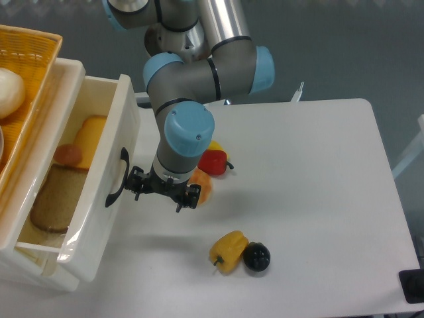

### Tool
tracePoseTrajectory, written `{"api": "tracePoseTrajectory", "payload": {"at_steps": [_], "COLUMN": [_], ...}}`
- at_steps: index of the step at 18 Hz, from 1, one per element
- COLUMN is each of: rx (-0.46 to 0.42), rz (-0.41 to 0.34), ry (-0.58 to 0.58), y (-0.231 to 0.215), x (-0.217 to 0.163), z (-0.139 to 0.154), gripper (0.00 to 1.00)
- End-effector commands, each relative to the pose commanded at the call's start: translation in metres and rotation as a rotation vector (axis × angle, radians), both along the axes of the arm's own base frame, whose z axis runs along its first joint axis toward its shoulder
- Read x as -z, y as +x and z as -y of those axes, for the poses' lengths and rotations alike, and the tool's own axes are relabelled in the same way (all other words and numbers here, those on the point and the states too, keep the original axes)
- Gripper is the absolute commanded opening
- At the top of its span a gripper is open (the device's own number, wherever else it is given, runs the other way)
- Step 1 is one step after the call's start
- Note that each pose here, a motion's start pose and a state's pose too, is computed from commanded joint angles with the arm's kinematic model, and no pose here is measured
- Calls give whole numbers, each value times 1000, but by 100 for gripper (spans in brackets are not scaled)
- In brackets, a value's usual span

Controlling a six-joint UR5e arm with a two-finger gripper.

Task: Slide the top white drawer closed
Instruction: 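Push the drawer front with the gripper into the cabinet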

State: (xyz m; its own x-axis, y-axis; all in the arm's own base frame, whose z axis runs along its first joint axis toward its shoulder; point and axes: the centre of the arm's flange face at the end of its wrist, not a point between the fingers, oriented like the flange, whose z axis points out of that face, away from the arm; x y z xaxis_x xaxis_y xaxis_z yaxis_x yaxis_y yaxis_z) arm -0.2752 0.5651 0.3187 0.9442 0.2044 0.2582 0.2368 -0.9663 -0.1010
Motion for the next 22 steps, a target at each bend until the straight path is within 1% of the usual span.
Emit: {"api": "tracePoseTrajectory", "payload": {"at_steps": [4, 11, 22], "rx": [31, 69, 91], "rz": [1, -9, -19], "ry": [4, 16, 17], "y": [20, 41, 51], "x": [-2, -9, -9], "z": [-7, -16, -22], "gripper": [100, 100, 100]}}
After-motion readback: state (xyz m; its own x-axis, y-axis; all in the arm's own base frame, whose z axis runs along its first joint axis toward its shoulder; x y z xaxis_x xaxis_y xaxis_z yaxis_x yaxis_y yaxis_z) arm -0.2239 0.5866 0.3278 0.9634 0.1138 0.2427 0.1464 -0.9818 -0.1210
